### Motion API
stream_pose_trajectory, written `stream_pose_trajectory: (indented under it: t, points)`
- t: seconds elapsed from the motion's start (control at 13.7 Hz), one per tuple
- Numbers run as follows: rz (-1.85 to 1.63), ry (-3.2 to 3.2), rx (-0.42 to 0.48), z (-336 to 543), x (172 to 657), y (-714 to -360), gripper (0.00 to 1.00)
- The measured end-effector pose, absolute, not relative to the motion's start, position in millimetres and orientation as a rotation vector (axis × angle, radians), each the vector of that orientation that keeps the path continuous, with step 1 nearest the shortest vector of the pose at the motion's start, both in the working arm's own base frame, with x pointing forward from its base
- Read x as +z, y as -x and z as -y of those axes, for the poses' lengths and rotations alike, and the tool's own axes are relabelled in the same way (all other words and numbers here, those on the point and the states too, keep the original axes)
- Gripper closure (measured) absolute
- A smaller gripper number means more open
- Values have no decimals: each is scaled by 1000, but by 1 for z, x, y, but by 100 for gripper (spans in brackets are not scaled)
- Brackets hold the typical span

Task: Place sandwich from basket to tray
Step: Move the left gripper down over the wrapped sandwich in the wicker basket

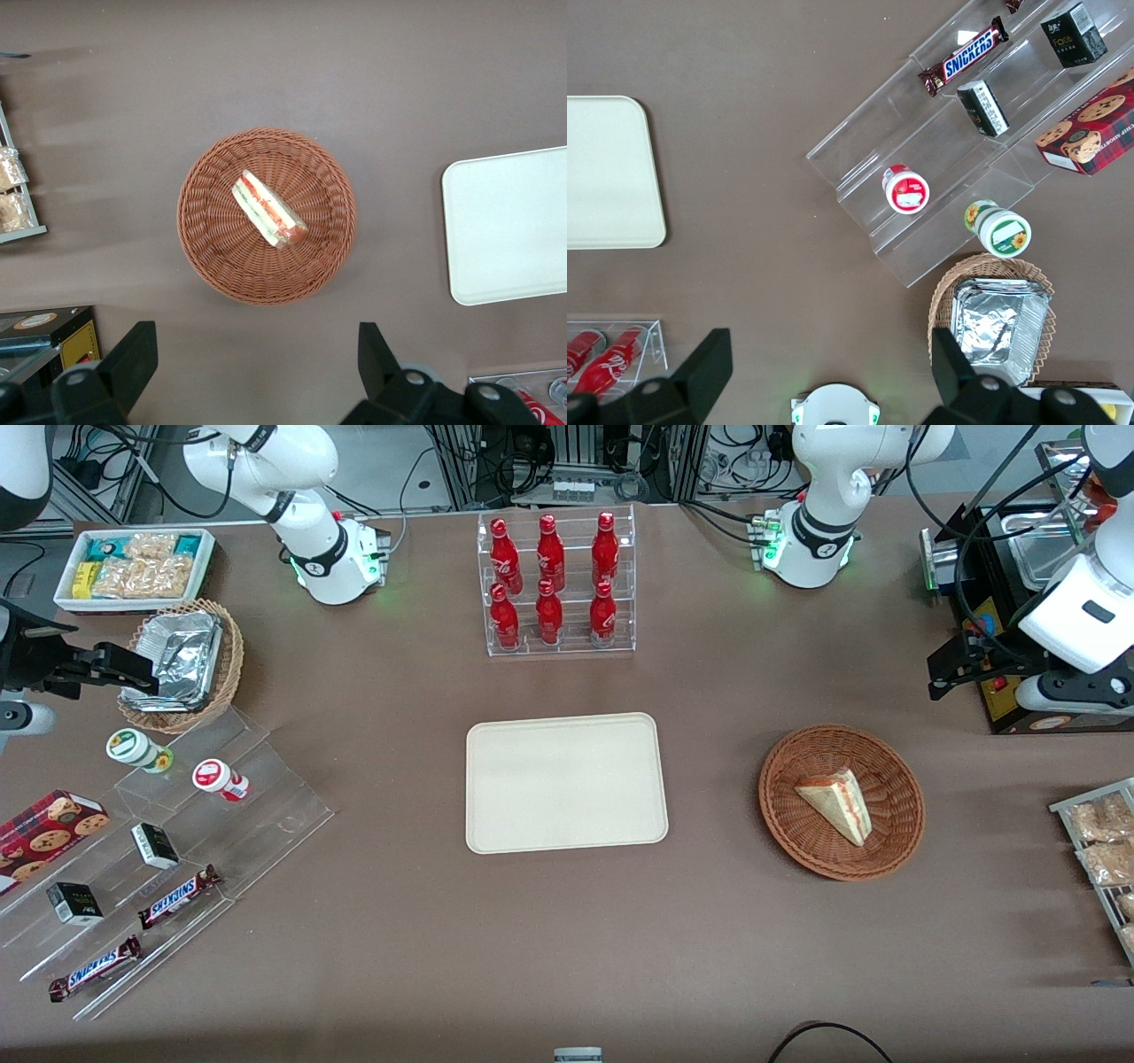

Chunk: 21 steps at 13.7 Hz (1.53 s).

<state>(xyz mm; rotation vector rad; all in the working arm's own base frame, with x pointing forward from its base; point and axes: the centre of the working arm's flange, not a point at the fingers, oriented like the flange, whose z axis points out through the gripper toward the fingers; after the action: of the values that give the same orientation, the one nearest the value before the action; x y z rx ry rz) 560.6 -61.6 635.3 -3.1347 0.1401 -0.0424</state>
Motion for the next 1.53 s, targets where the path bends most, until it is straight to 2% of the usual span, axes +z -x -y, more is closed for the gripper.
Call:
stream_pose_trajectory:
  t: [0.36,0.58,0.73,1.09,1.53]
  points:
    - [-139,3134,0,64,624,-565,0]
    - [-61,3131,103,64,583,-579,0]
    - [-23,3126,135,64,553,-588,0]
    - [153,3117,90,62,482,-591,0]
    - [373,3100,3,60,401,-573,0]
